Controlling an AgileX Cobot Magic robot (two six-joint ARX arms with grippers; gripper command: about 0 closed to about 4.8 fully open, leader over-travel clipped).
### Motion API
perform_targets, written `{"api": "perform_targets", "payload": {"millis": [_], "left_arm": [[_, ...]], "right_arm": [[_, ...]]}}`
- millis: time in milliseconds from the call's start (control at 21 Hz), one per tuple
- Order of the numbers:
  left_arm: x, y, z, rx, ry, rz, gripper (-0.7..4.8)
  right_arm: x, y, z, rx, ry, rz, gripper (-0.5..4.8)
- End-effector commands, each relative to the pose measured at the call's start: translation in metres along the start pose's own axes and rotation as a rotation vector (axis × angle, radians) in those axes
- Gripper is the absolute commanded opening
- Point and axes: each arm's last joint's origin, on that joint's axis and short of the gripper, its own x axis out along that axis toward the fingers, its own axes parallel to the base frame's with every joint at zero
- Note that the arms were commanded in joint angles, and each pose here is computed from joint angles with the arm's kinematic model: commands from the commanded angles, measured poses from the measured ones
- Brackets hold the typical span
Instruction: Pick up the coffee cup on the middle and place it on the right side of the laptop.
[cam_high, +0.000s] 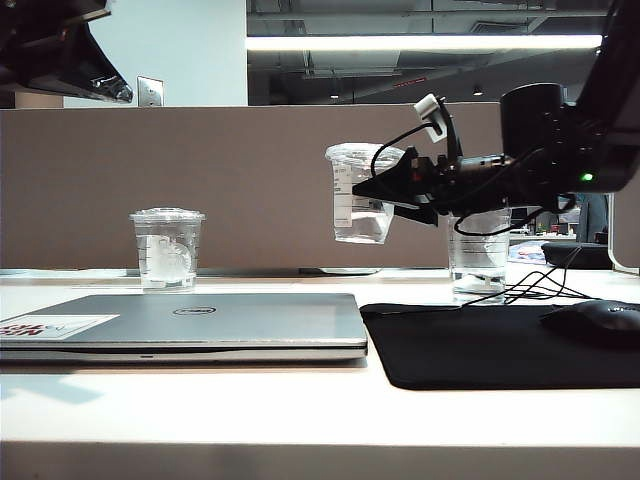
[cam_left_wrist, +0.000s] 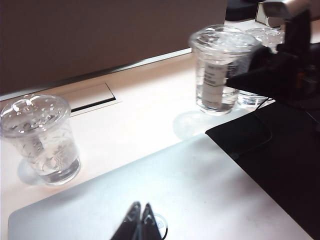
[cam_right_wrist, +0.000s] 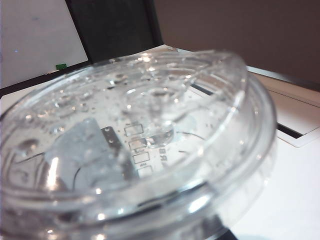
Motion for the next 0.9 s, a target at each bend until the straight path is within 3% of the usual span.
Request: {"api": "perform_targets", "payload": {"millis": [48, 333, 713, 904], "left_arm": [[0.0, 0.0, 0.002, 0.004, -0.014, 0.002, -0.05], [0.0, 0.0, 0.002, 0.004, -0.014, 0.002, -0.05], [0.0, 0.0, 0.002, 0.004, -0.014, 0.002, -0.05], [0.0, 0.0, 0.002, 0.004, -0.014, 0.002, -0.05]], "right_arm": [[-0.002, 0.005, 0.009, -0.04, -0.037, 0.002, 3.08], [-0.01, 0.015, 0.003, -0.009, -0.033, -0.022, 3.08], [-0.049, 0.06, -0.022, 0.011, -0.023, -0.156, 3.06], [-0.058, 0.07, -0.036, 0.027, 0.011, -0.185, 3.05]]}}
